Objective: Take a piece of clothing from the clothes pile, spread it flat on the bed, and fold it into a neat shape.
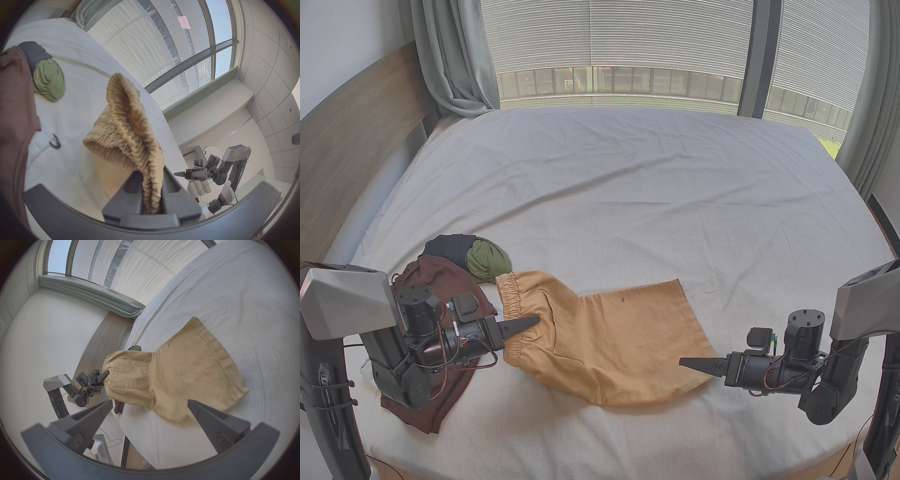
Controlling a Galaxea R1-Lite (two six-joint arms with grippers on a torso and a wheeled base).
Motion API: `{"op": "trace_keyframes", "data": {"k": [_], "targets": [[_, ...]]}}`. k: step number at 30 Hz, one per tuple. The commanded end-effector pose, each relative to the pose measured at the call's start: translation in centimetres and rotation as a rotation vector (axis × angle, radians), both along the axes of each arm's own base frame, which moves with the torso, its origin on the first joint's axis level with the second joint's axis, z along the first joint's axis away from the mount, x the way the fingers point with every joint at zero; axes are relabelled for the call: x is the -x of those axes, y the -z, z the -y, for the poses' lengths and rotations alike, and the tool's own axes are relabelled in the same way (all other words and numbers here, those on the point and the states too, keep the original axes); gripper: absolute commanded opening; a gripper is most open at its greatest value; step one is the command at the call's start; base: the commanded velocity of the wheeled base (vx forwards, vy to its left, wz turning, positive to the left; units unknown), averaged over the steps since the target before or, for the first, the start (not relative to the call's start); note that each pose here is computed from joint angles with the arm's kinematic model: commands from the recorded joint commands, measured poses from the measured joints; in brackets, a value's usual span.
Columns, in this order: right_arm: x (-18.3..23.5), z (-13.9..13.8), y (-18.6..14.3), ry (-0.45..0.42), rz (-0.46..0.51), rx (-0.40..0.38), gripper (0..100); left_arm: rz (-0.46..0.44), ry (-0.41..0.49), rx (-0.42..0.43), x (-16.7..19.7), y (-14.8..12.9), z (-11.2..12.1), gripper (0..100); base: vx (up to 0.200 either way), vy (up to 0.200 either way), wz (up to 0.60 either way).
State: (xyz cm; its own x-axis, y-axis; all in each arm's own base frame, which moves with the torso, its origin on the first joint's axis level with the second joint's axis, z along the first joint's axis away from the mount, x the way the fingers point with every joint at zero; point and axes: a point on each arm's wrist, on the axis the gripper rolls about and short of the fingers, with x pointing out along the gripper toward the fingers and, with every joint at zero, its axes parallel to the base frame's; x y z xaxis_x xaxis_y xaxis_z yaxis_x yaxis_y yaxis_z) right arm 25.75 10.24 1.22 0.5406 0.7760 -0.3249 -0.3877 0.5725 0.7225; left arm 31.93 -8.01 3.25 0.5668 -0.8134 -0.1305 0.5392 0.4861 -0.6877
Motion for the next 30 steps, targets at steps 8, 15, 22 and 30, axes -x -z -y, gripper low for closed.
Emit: {"op": "trace_keyframes", "data": {"k": [8,15,22,30], "targets": [[-0.8,0.1,-1.5,0.035,0.069,-0.019,100,0.034,0.05,0.028,-0.7,-0.6,3.5,0,0.0,0.0,0.0],[-1.5,0.2,-1.8,0.059,0.079,-0.037,100,0.027,0.068,0.059,-1.6,-0.5,4.7,0,0.0,0.0,0.0],[-2.4,0.4,-2.3,0.137,0.097,-0.05,100,0.03,0.101,0.067,-1.9,-0.2,6.2,0,0.0,0.0,0.0],[-2.9,0.5,-2.5,0.148,0.109,-0.06,100,0.05,0.157,0.083,-2.6,0.1,8.7,0,0.0,0.0,0.0]]}}
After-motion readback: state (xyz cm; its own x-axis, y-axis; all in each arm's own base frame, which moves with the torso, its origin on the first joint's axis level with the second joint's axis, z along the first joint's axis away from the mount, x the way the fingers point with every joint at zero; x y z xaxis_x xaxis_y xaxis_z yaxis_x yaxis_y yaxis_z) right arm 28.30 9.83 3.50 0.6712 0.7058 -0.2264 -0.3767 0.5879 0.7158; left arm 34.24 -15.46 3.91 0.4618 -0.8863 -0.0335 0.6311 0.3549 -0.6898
